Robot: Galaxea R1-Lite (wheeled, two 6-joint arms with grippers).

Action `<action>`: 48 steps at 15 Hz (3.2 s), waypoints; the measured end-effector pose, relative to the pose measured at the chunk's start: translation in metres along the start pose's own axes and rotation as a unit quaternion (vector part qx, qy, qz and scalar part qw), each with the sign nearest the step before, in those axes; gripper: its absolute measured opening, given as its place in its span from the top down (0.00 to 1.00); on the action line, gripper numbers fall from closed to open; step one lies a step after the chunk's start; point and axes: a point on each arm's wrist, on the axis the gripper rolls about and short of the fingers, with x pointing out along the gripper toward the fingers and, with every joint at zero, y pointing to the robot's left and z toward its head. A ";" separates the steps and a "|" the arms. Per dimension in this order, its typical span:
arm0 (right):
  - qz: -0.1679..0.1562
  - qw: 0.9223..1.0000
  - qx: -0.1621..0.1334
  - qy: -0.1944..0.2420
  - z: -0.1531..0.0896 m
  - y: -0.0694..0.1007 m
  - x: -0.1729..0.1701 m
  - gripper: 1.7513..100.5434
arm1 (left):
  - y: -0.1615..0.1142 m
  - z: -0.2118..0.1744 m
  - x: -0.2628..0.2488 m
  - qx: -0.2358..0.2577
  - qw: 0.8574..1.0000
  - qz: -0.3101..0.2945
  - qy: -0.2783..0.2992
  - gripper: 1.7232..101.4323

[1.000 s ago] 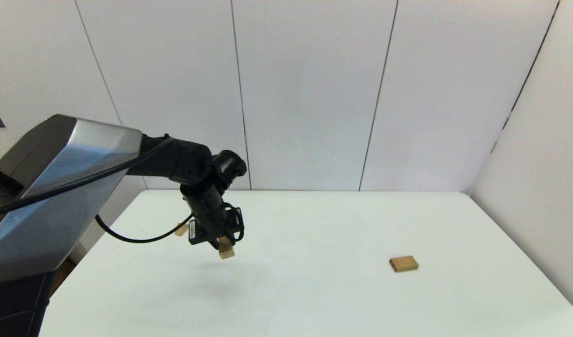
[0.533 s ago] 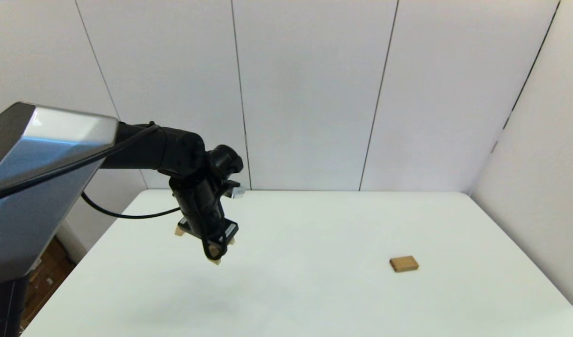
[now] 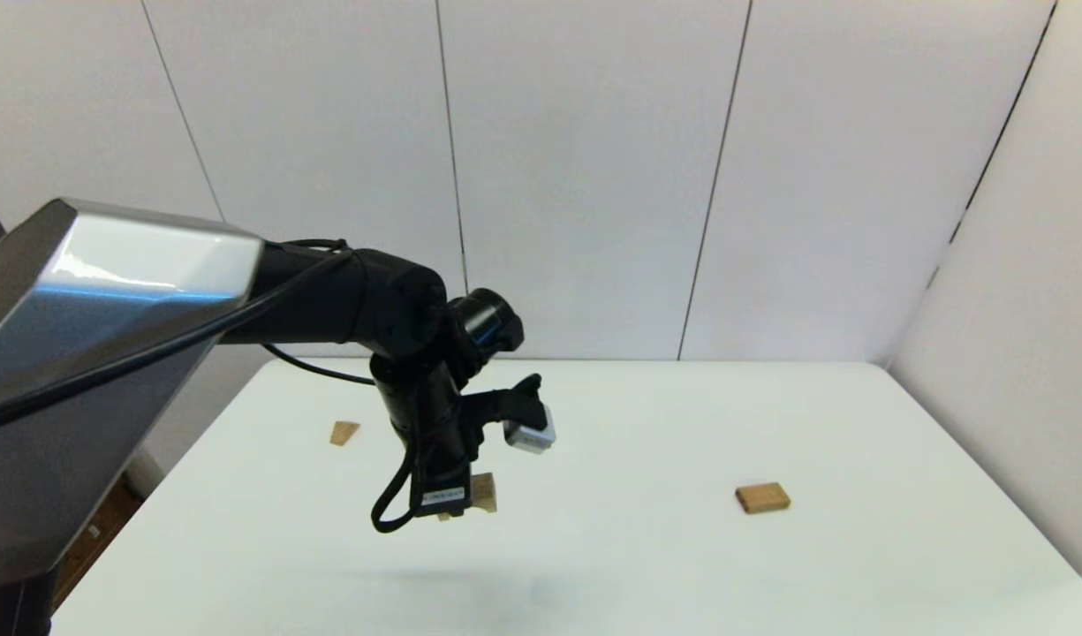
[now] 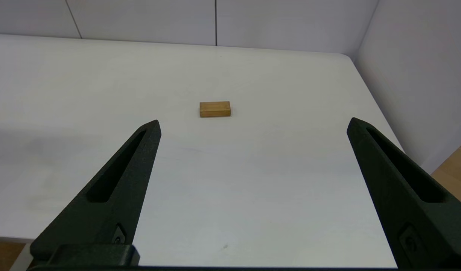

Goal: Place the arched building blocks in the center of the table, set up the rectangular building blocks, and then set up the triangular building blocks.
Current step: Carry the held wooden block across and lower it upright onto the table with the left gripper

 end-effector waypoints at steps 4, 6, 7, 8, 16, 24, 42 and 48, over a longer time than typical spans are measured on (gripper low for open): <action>0.000 1.000 0.000 0.000 0.000 0.000 0.000 0.03 | -0.008 0.030 0.016 0.088 0.996 -0.003 -0.005 0.76; 0.000 1.000 0.000 0.000 0.000 0.000 0.000 0.03 | -0.007 0.049 0.026 0.102 0.995 0.003 -0.014 0.76; 0.000 1.000 0.000 0.000 0.000 0.000 0.000 0.03 | -0.006 0.057 0.033 0.109 0.994 0.004 -0.017 0.76; 0.000 1.000 0.000 0.000 0.000 0.000 0.000 0.03 | -0.005 0.064 0.039 0.112 0.994 0.006 -0.020 0.76; 0.000 1.000 0.000 0.000 0.000 0.000 0.000 0.03 | 0.003 0.091 0.094 0.109 0.993 0.026 -0.041 0.76; 0.000 1.000 0.000 0.000 0.000 0.000 0.000 0.03 | 0.005 0.092 0.111 0.109 0.993 0.027 -0.038 0.76; 0.000 1.000 0.000 0.000 0.000 0.000 0.000 0.03 | 0.005 0.087 0.121 0.109 0.993 0.033 0.003 0.76; 0.000 1.000 0.000 0.000 0.000 0.000 0.000 0.03 | 0.003 0.085 0.121 0.110 0.994 0.023 0.010 0.76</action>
